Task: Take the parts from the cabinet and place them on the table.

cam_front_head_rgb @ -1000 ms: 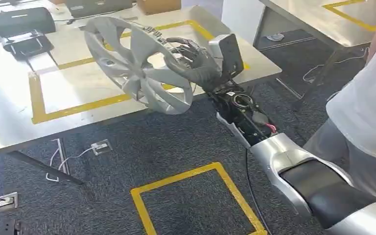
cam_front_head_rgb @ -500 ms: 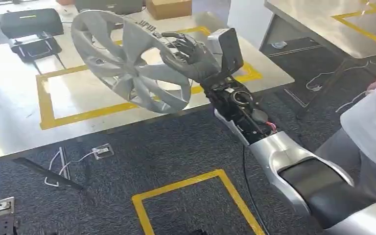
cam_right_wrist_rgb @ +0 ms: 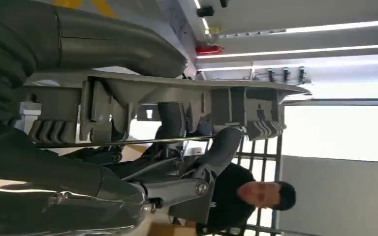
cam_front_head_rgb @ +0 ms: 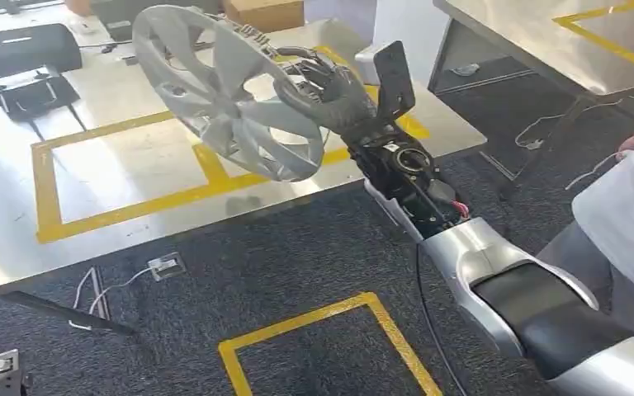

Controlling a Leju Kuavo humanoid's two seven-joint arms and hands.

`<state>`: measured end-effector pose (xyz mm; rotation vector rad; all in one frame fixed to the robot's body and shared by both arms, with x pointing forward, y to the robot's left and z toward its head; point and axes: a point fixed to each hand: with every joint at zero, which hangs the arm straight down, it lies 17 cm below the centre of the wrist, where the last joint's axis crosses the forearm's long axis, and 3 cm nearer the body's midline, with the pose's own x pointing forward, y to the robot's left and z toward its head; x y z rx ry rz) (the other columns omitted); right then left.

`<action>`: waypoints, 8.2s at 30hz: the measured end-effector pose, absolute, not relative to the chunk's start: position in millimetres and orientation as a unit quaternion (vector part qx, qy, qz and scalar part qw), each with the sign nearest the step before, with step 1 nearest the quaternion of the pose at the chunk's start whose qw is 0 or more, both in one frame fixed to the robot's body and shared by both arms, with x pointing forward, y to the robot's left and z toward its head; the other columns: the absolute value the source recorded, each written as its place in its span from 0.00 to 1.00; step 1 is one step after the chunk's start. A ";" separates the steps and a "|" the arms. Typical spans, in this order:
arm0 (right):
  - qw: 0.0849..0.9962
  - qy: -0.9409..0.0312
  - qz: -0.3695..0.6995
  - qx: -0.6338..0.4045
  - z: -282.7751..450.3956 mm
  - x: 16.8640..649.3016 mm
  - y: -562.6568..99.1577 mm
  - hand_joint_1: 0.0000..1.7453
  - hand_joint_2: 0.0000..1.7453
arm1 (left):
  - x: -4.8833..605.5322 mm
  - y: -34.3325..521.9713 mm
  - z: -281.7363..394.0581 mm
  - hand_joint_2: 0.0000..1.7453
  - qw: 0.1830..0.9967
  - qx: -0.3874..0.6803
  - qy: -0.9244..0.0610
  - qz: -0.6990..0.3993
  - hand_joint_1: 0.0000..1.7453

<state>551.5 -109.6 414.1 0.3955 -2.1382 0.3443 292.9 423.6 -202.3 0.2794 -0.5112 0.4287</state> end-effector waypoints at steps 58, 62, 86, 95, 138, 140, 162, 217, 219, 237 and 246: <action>0.434 -0.877 0.137 0.154 436.2 544.1 -112.4 1.00 1.00 | 291.9 424.8 -202.7 1.00 0.938 0.138 -0.245 0.203 0.00; 0.441 -0.873 0.137 0.155 428.4 544.6 -112.5 1.00 1.00 | 287.1 423.2 -205.4 1.00 0.939 0.137 -0.240 0.203 0.00; 0.422 -0.891 0.139 0.097 447.7 552.5 -131.0 1.00 1.00 | 288.1 414.3 -206.9 1.00 0.945 0.130 -0.230 0.193 0.00; 0.410 -0.899 0.152 -0.015 446.7 572.3 -159.1 1.00 1.00 | 291.5 415.5 -205.0 1.00 0.945 0.135 -0.234 0.186 0.00; 0.311 -0.637 0.485 -0.513 299.6 650.3 -214.5 1.00 1.00 | 313.7 394.5 -196.7 1.00 0.940 0.137 -0.269 0.161 0.00; 0.309 -0.636 0.496 -0.504 292.2 648.8 -207.7 1.00 1.00 | 313.7 394.6 -196.6 1.00 0.940 0.137 -0.269 0.161 0.00; 0.303 -0.655 0.549 -0.420 249.1 628.6 -134.7 1.00 1.00 | 313.7 396.7 -196.1 1.00 0.938 0.140 -0.272 0.166 0.00; 0.483 -0.654 0.512 -0.277 212.1 631.0 -140.3 0.00 0.00 | 324.7 390.8 -189.2 0.00 0.926 0.147 -0.307 0.163 0.00; 0.485 -0.654 0.509 -0.278 213.2 632.1 -142.6 0.00 0.00 | 325.7 391.7 -188.2 0.00 0.925 0.148 -0.310 0.163 0.00; 0.487 -0.660 0.498 -0.281 221.5 635.9 -147.0 0.00 0.00 | 325.3 394.7 -187.5 0.00 0.923 0.156 -0.312 0.164 0.00; 0.509 -0.658 0.489 -0.263 216.7 636.1 -152.1 0.00 0.00 | 325.3 394.6 -187.5 0.00 0.923 0.157 -0.312 0.162 0.00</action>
